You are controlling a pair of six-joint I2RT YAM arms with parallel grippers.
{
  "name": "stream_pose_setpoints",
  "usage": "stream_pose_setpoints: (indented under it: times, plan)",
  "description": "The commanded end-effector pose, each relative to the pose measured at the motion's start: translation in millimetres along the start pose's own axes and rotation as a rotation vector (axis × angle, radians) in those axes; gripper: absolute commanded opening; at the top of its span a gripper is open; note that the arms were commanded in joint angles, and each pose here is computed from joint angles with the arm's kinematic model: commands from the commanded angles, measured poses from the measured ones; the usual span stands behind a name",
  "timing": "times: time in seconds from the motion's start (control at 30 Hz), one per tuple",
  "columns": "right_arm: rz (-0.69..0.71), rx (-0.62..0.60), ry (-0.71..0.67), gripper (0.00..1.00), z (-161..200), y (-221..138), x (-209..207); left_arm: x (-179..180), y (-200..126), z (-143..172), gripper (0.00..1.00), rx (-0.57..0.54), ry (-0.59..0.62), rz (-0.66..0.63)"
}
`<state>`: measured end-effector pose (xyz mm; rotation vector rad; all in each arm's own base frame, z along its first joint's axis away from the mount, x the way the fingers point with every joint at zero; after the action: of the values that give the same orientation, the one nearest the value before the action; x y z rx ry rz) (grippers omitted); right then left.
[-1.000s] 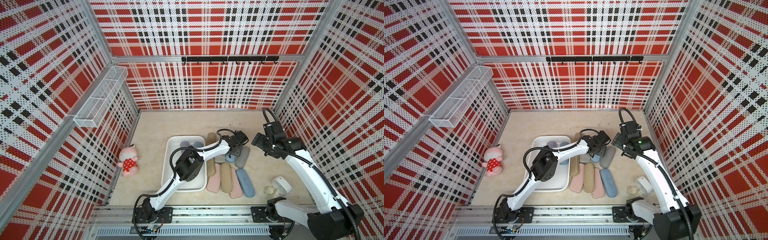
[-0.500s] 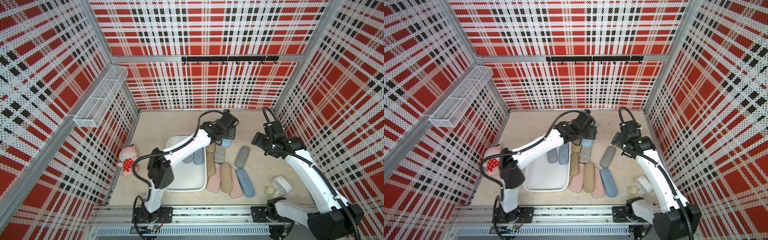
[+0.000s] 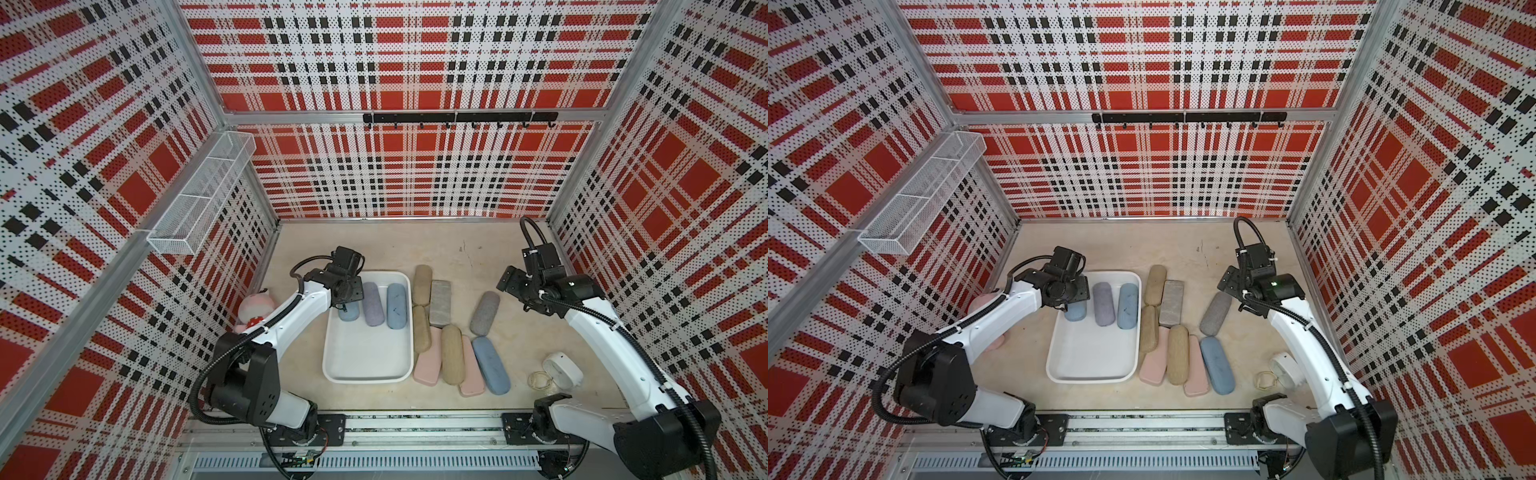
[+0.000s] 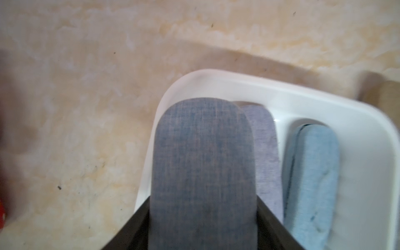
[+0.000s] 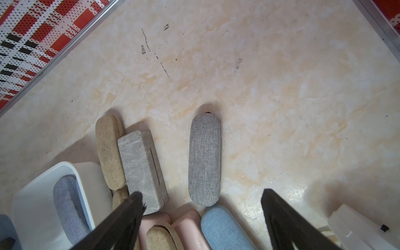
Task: Put the glasses cases into the storage boxes
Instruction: Pick up the glasses case at the center of the board, then place the glasses case in the storage box.
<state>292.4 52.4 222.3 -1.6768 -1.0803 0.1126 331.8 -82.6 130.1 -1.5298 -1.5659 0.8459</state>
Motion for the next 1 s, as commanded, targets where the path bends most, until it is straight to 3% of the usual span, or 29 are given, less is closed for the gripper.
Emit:
stream_pose_setpoints:
  times: [0.0, 0.53, 0.97]
  plan:
    - [-0.015, -0.001, 0.013, 0.89, 2, 0, 4, 1, 8, -13, 0.64, -0.056, 0.026, 0.009]
    - [-0.035, 0.0, 0.02, 0.89, 3, -6, 5, -13, 57, 0, 0.62, 0.005, 0.061, -0.056]
    - [-0.064, 0.013, 0.029, 0.89, 5, -8, 11, -29, 67, -7, 0.61, -0.004, 0.094, -0.045]
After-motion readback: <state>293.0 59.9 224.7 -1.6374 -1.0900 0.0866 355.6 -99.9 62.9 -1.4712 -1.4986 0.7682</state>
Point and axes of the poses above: each gripper's point midway between its finger pads, its own y axis out along the fingers, its own x axis along the line the jaws close on, z = x × y, the point moved 2 cm from there along -y, back along the fingers, and after that the axes turned 15 degrees about y, right-handed, at the moved point
